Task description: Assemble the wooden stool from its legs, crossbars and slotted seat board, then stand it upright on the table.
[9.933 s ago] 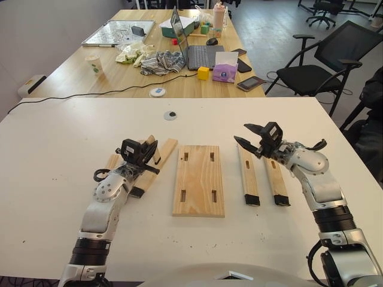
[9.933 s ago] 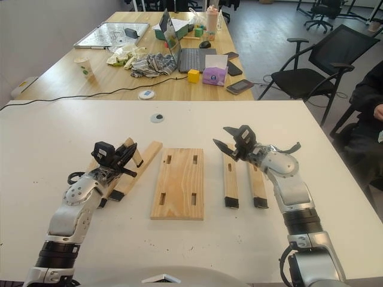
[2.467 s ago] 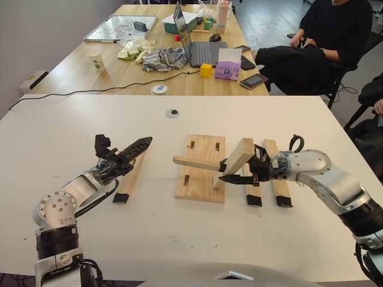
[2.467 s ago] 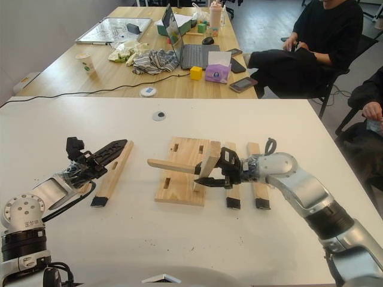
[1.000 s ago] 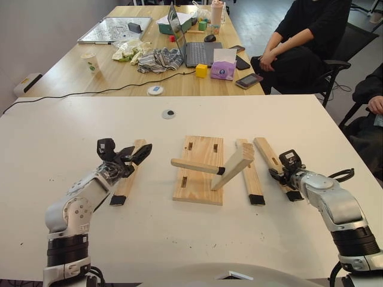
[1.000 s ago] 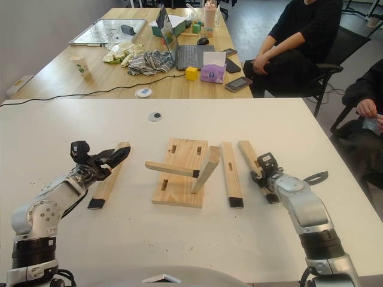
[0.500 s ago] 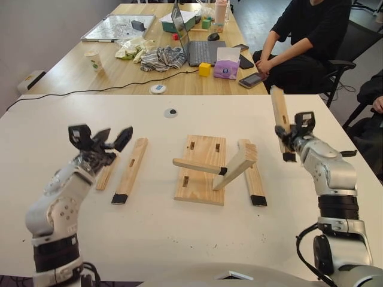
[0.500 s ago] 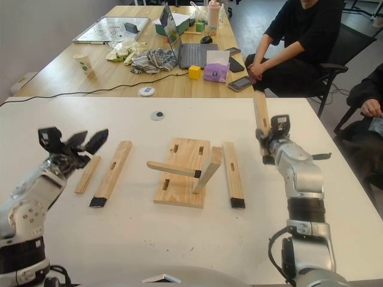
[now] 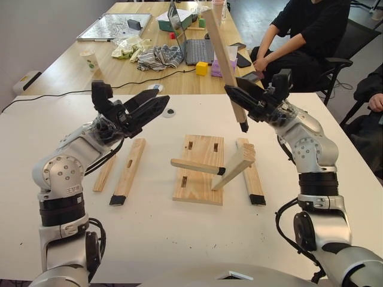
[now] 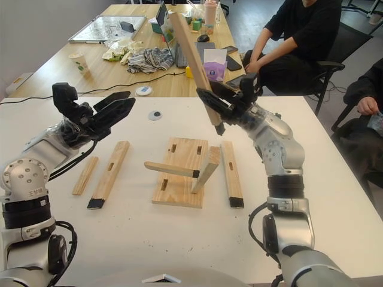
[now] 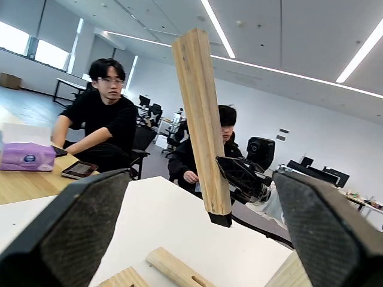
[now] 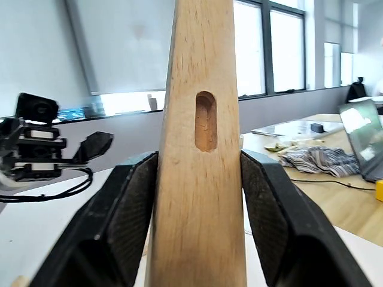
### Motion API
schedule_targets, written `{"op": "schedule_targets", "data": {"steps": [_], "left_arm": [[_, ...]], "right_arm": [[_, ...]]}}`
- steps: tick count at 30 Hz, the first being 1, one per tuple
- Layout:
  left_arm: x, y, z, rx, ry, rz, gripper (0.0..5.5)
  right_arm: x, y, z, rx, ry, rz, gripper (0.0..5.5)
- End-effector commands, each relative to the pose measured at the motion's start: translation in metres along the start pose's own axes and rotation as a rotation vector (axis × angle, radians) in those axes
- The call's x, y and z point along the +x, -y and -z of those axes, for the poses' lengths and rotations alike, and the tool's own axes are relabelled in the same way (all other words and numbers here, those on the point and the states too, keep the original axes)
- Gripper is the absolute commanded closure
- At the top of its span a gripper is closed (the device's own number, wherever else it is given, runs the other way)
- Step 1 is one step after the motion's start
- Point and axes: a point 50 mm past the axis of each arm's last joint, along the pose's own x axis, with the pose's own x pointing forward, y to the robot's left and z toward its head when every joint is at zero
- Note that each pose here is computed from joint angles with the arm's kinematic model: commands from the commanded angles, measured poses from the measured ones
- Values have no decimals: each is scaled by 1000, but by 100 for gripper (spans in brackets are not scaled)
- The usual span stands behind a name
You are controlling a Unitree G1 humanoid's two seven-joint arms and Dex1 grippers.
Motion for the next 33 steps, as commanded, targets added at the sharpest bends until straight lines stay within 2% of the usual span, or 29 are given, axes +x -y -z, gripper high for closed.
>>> {"op": "schedule_targets", "data": {"steps": [1, 8, 15, 29, 33], "left_arm": [[17, 3, 2, -12, -17, 92, 114], [45, 2, -1, -2, -28, 176, 114], [57, 10, -3, -56, 4, 277, 114], [55, 11, -5, -106, 19, 269, 325], [55, 9, -6, -122, 22, 255, 344]], "right_arm": [[15, -14, -6, 20, -11, -164, 334], [25, -33, 0, 73, -74, -326, 334], [25, -41, 5, 106, -93, -349, 334], [31, -41, -1, 124, -52, -337, 334], [32, -41, -2, 126, -50, -337, 334]]}}
